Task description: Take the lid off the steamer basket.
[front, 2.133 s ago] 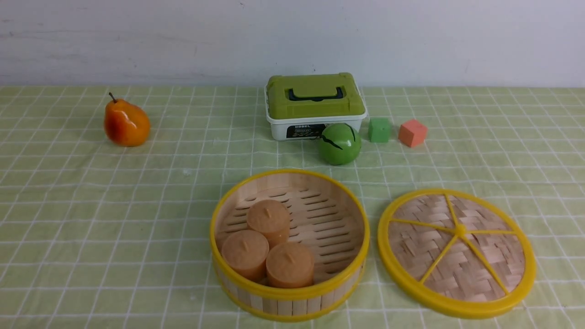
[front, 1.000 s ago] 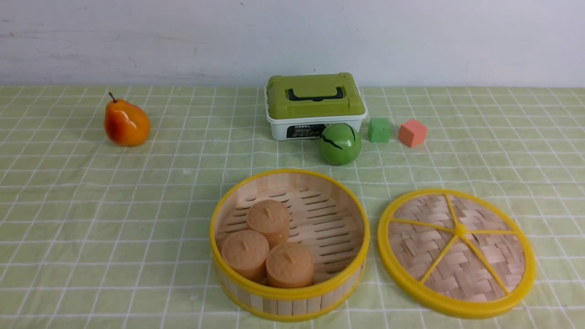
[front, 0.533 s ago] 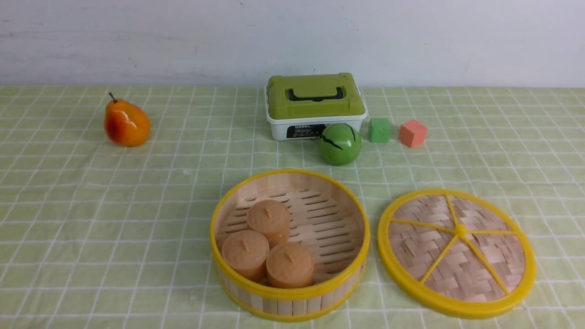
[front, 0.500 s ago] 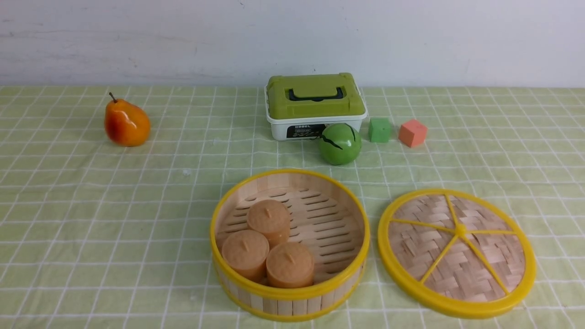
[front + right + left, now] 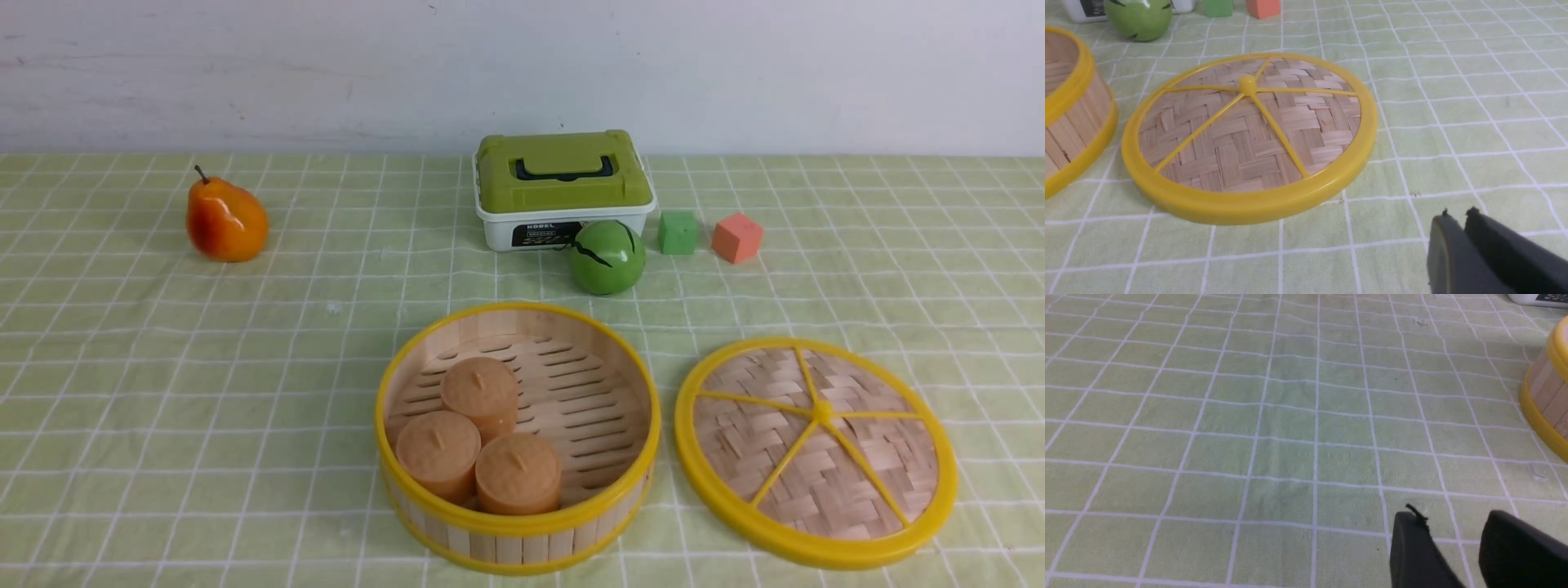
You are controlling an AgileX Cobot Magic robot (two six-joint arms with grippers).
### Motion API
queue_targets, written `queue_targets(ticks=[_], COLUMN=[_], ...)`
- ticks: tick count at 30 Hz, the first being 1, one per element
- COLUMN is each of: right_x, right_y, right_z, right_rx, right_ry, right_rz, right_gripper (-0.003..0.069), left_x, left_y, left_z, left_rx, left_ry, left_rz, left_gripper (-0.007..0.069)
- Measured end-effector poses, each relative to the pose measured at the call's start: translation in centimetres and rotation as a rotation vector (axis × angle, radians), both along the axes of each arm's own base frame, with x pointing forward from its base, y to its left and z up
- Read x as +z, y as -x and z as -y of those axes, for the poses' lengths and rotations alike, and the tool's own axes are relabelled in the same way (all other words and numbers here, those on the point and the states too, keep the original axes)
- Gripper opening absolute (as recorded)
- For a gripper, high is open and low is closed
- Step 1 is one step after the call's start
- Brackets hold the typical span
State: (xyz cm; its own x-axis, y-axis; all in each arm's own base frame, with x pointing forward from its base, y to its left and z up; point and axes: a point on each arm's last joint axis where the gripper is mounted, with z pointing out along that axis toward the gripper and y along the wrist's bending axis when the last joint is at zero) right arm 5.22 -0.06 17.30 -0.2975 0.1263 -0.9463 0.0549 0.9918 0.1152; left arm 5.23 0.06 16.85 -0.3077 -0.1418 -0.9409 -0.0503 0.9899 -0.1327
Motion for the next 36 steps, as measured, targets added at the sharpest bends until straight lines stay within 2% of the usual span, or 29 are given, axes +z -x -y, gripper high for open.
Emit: queue_targets(ticks=[36], right_x=[0.0], right_y=[0.0], right_z=[0.0], right_rx=[0.0], right_ry=[-0.001], right_rz=[0.0], right_gripper=[0.0077], left_x=[0.0], left_y=[0.0], left_z=[0.0], left_rx=[0.0], left_ry=[0.0], left_rz=[0.0], left_gripper=[0.0239])
